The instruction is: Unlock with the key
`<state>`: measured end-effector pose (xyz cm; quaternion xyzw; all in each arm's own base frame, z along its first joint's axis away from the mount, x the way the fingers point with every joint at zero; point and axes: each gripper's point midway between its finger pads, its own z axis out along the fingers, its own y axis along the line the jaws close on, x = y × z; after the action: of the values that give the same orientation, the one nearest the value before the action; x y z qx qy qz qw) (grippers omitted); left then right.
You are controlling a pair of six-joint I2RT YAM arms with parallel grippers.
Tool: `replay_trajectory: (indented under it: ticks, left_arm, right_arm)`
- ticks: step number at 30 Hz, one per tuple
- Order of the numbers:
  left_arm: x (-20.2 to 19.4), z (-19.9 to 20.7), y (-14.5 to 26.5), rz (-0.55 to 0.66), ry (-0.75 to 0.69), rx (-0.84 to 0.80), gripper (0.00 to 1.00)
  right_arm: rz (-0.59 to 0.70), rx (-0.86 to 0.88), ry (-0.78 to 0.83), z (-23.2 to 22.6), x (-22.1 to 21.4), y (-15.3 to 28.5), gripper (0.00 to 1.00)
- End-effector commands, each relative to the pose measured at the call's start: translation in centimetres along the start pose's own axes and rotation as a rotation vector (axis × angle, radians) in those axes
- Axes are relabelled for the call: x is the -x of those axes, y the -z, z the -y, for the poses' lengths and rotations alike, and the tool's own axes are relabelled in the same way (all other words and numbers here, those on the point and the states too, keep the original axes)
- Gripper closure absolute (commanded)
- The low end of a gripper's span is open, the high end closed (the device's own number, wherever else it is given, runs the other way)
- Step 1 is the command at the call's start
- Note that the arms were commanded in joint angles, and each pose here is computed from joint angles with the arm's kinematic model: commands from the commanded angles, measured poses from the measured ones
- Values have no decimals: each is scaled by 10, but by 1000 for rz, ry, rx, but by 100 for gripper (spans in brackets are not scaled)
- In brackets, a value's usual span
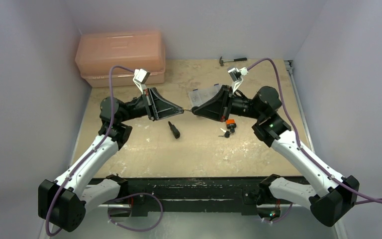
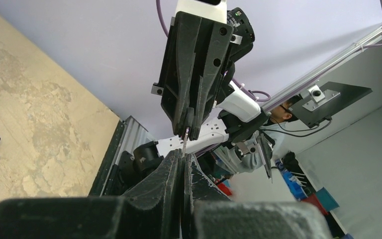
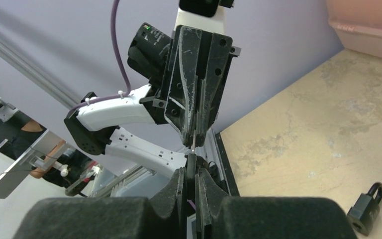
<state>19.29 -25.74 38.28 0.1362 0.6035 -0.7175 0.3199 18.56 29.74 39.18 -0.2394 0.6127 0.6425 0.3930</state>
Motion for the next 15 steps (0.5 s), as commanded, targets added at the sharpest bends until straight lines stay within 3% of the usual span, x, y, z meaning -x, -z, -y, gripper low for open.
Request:
replay_trajectory:
  ticks: [1,6,11,15]
  left_arm:
    - [1,-2,-1,4,-48,8,100]
    - [2,-11,-3,-10,-43,55,97]
    - [1,-37,-1,-49,-37,201,47]
    - [2,-51,3,-55,-64,295,37]
  right_arm:
    - [12,50,58,-19,14,0,98]
    - [16,-8,84,-8,11,3,100]
    - [50,-145,107,12,5,16,100]
    - [98,-249,130,27,1,30,100]
